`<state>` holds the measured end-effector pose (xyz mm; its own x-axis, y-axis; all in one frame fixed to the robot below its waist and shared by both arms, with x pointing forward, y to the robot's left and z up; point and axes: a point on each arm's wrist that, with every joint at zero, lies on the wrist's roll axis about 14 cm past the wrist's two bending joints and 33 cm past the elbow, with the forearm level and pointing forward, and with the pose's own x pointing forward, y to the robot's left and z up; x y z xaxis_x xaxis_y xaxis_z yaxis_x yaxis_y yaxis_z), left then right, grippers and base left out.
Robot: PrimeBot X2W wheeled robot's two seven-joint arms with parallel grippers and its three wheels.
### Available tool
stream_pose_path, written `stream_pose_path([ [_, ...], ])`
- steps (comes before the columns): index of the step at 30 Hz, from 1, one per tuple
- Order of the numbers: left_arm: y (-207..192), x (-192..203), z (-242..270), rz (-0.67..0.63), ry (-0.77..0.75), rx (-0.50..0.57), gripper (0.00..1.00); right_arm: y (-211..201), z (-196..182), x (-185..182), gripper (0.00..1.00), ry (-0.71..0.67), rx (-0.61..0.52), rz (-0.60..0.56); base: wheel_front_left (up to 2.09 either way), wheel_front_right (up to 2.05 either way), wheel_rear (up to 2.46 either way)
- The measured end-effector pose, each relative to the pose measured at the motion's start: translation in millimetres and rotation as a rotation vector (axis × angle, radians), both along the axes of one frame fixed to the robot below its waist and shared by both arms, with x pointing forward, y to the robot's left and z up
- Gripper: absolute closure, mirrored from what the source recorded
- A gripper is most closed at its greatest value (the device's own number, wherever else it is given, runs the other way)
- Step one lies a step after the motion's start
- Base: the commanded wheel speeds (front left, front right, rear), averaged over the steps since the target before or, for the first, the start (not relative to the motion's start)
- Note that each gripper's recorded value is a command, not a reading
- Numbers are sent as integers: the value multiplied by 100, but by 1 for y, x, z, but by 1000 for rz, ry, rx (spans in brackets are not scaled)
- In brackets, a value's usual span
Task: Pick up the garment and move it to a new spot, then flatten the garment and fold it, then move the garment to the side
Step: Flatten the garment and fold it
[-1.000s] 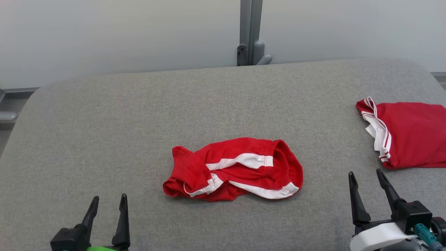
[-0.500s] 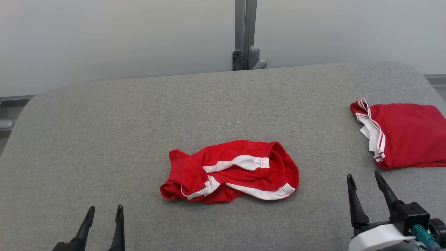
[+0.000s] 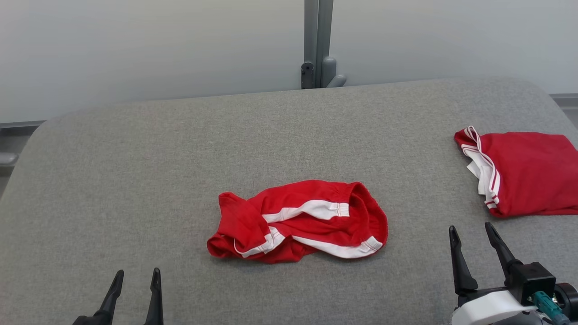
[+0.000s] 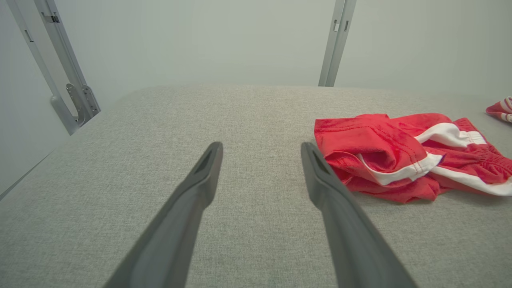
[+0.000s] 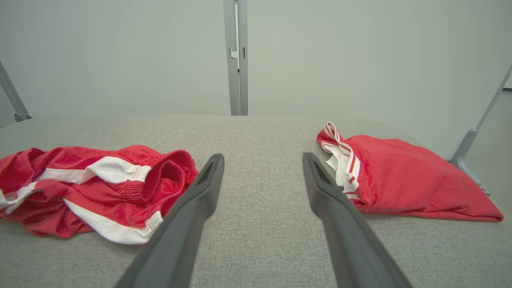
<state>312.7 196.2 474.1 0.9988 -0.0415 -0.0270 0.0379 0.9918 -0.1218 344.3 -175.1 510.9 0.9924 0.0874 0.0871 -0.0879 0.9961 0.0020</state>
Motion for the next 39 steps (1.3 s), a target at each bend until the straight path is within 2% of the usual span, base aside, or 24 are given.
stream_pose_path([
  [6, -20, 9, 4, -67, -14, 23, 0, -1, 0, -1, 0, -1, -2, -5, 0, 0, 0],
  [14, -108, 49, 33, -340, -110, 36, 0, -15, 2, 1, 0, -6, -6, -47, 0, 0, 0],
  [22, -207, 88, 23, -660, -4, 126, 0, -25, -6, 19, 0, 21, 2, -80, 0, 0, 0],
  [27, -252, 90, -1, -830, 94, 199, 0, -36, -17, 23, 0, 55, 25, -117, 0, 0, 0],
  [31, -270, 93, -16, -882, 168, 173, 0, -49, -21, 22, 0, 67, 39, -157, 0, 0, 0],
  [39, -275, 98, -47, -911, 269, 225, 0, -64, -27, 14, 0, 92, 43, -209, 0, 0, 0],
])
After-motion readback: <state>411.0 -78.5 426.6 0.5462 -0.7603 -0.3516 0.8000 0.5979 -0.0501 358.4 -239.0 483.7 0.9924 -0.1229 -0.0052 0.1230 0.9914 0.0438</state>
